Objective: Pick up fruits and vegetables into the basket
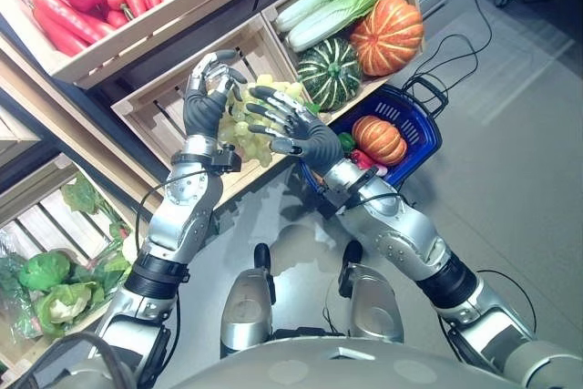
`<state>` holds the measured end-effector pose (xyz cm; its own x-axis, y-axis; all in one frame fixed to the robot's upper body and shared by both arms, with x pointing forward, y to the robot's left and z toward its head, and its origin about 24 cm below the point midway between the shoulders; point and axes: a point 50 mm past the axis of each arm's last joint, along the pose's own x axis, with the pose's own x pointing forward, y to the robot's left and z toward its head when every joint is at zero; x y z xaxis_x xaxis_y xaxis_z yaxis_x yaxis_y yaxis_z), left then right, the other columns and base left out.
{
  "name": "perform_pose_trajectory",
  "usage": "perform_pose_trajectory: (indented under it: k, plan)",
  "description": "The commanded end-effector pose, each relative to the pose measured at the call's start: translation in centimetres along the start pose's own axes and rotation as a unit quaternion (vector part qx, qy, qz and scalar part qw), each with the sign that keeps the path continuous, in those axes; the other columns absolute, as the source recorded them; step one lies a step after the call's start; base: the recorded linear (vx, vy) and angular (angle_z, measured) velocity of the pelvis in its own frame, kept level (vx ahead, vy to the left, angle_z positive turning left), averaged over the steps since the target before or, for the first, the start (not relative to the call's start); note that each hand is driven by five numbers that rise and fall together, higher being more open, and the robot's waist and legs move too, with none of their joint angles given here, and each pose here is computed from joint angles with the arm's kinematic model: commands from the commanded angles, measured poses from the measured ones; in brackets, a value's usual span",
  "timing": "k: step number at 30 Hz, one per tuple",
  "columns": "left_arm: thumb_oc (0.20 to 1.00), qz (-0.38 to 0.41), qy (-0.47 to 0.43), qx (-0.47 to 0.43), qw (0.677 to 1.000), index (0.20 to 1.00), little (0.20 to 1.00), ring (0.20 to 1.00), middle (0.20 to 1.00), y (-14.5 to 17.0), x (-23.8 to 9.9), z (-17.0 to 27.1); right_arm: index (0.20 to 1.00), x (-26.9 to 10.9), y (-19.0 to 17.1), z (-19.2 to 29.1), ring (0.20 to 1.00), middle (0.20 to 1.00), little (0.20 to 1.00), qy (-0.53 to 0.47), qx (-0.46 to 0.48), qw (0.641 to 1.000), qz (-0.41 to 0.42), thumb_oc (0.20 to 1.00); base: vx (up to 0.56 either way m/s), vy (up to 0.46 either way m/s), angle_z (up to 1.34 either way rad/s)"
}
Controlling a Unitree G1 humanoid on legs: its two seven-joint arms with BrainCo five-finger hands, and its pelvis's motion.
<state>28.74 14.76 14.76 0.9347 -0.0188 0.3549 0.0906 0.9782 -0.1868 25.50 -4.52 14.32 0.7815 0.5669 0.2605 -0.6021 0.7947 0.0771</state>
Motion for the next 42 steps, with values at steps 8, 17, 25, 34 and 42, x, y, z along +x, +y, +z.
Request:
perform_pose_trajectory:
  k: [8,17,25,34,42]
  plan:
    - [0.200,0.004,-0.111,-0.040,0.993,0.200,0.200,0.200,0.200,-1.3,0.5,4.8,1.000,-1.5,-0.6,8.6,1.000,1.000,1.000,-0.269,-0.180,0.940,-0.105,1.000,-0.01,0.033,-0.08]
    - [0.200,0.039,-0.141,-0.033,0.989,0.200,0.200,0.200,0.200,0.3,-0.9,5.6,1.000,-4.5,-3.7,8.1,1.000,1.000,1.000,-0.257,-0.153,0.929,-0.218,1.000,-0.01,0.009,-0.03]
    - [0.200,0.032,-0.159,-0.033,0.986,0.200,0.200,0.200,0.200,0.3,-1.0,5.9,1.000,-3.4,-2.9,4.7,1.000,1.000,1.000,-0.140,-0.001,0.982,-0.125,1.000,-0.01,0.002,-0.02]
    - [0.200,-0.001,-0.192,-0.039,0.981,0.200,0.200,0.200,0.200,-1.4,-0.9,6.7,1.000,-2.0,-0.8,3.6,1.000,1.000,1.000,-0.105,0.138,0.984,-0.046,1.000,0.01,-0.008,0.04]
    - [0.200,-0.029,-0.187,-0.058,0.980,0.200,0.200,0.200,0.200,-2.5,-0.8,6.7,1.000,-1.2,0.9,3.9,1.000,1.000,1.000,-0.121,0.231,0.965,-0.025,1.000,0.03,-0.039,0.10]
